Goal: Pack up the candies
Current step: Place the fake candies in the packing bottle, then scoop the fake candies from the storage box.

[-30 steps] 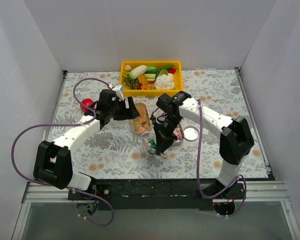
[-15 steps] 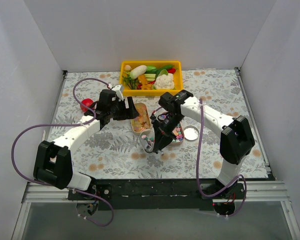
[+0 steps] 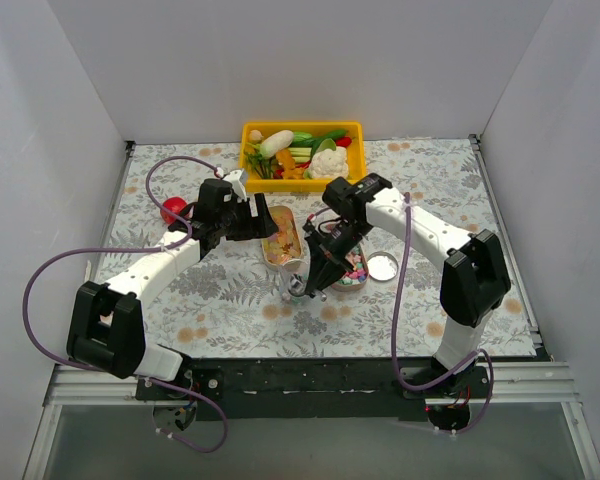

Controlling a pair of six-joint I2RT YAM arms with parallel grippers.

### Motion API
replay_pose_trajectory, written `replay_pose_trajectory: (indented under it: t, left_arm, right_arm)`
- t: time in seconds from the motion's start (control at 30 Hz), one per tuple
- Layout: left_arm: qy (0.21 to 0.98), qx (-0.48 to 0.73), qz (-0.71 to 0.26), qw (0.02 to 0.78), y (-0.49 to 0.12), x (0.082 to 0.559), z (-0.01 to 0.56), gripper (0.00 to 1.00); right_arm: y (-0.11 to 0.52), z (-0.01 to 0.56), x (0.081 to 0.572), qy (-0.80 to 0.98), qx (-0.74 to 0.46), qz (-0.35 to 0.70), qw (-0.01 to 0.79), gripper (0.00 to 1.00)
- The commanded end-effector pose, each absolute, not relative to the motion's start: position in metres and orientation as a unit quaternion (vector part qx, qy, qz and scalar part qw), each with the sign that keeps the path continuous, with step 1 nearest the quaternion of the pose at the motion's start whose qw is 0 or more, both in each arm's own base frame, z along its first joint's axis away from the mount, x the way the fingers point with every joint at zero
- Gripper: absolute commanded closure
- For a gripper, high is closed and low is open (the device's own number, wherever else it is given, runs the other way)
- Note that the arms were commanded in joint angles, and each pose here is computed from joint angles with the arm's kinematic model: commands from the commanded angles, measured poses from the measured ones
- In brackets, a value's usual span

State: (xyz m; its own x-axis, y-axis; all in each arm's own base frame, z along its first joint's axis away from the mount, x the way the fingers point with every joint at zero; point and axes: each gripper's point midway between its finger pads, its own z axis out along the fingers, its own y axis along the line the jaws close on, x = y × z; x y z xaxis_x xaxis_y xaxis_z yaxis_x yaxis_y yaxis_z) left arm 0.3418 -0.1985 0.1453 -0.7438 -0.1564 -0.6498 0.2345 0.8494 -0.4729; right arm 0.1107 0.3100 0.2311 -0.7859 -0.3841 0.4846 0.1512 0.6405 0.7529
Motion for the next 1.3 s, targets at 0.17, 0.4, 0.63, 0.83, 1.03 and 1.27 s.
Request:
replay_pose_trajectory:
  t: [0.17, 0.4, 0.63, 0.83, 1.03, 1.27]
  left_arm:
    - [0.878, 0.03, -0.277, 0.39, -0.2, 0.352, 0.176, 0.23]
    - [0.875, 0.039, -0.293, 0.384, -0.213, 0.367, 0.18, 0.21]
    - [0.869, 0.074, -0.306, 0.382, -0.247, 0.393, 0.184, 0.15]
    - [0.862, 0.132, -0.308, 0.38, -0.296, 0.421, 0.175, 0.13]
    - [0.862, 0.161, -0.297, 0.377, -0.334, 0.448, 0.15, 0.12]
    - [0.863, 0.195, -0.273, 0.378, -0.364, 0.457, 0.123, 0.12]
  right_arm:
    - [0.299, 0.248, 0.161, -0.911, 0.122, -0.374, 0.127, 0.99]
    - [0.222, 0.185, 0.199, -0.977, 0.125, -0.173, 0.01, 0.99]
    - [0.174, 0.154, 0.231, -0.988, 0.146, -0.03, -0.029, 0.99]
    - [0.177, 0.134, 0.227, -0.987, 0.157, -0.026, 0.013, 0.99]
    - [0.188, 0.127, 0.213, -0.984, 0.162, -0.061, 0.051, 0.99]
    - [0.191, 0.121, 0.19, -0.979, 0.158, -0.091, 0.095, 0.99]
